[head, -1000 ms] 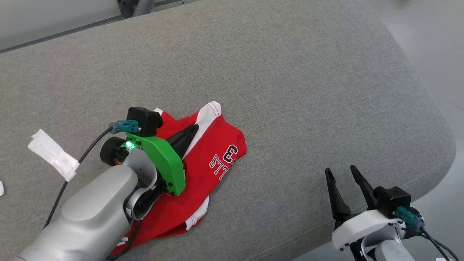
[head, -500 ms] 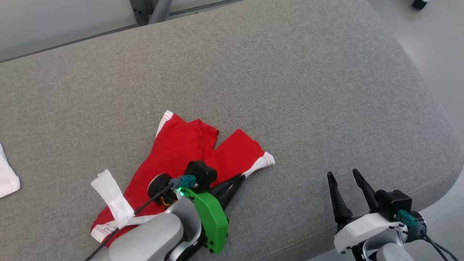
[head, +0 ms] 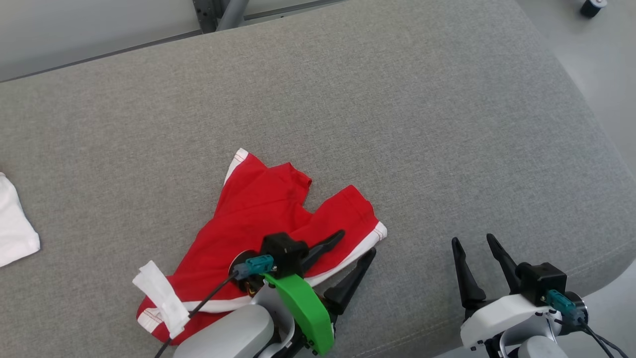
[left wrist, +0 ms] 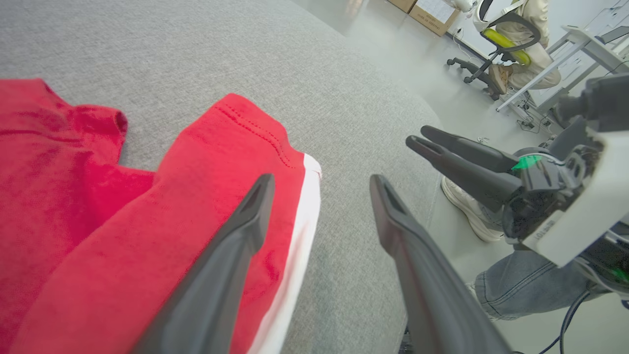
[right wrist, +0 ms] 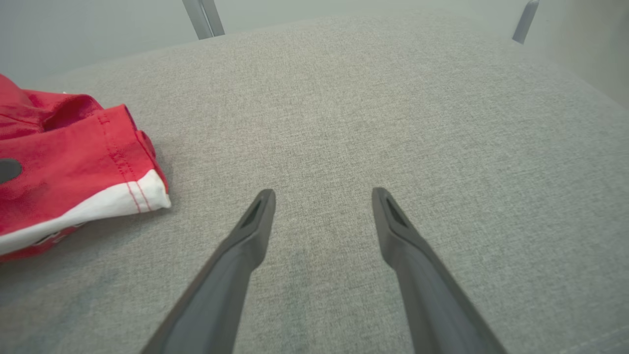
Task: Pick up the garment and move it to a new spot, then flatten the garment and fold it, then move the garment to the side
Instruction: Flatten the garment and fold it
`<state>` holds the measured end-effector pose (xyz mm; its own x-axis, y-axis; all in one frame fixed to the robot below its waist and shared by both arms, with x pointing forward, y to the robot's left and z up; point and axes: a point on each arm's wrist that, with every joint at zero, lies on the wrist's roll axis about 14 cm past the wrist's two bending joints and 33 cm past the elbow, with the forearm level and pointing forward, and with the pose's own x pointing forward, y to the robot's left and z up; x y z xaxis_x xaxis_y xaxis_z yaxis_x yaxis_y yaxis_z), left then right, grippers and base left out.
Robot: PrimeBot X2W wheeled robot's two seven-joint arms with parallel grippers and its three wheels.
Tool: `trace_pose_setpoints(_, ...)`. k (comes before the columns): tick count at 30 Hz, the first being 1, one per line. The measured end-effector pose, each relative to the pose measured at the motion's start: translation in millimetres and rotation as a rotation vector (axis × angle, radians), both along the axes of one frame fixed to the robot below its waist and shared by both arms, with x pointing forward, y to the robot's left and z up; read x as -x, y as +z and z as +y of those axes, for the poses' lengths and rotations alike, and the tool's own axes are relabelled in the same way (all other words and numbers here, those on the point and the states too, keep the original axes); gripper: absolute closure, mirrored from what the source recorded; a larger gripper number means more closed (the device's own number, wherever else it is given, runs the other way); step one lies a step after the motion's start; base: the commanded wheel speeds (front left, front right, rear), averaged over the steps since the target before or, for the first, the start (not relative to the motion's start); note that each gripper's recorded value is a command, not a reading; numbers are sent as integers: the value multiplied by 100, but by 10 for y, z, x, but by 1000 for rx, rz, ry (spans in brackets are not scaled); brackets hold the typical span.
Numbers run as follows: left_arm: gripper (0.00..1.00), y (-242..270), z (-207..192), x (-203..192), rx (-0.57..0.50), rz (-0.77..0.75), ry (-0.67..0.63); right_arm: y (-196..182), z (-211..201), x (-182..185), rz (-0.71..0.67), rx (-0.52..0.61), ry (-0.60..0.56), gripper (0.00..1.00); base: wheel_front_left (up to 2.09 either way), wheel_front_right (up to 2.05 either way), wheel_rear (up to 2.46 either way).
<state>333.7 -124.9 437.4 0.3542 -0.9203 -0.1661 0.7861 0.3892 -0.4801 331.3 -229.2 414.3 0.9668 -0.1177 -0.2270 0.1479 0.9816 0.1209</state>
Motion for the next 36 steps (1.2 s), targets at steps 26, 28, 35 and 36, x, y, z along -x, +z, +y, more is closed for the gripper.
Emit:
trace_pose_setpoints(26,0,297,2467,-250,-137,-218,910,769,329,-272,-250,134,151,0,0,0,0)
trace_pose_setpoints(28,0,285,2684,-188,-155,-224,970,798,373,-271,-260,135,164,0,0,0,0)
trace_pose_setpoints(35,0,233,3111,74,-211,-255,1061,803,503,-261,-264,139,206,0,0,0,0)
trace_pose_setpoints(36,0,236,3133,97,-213,-262,1061,793,513,-260,-261,140,210,0,0,0,0)
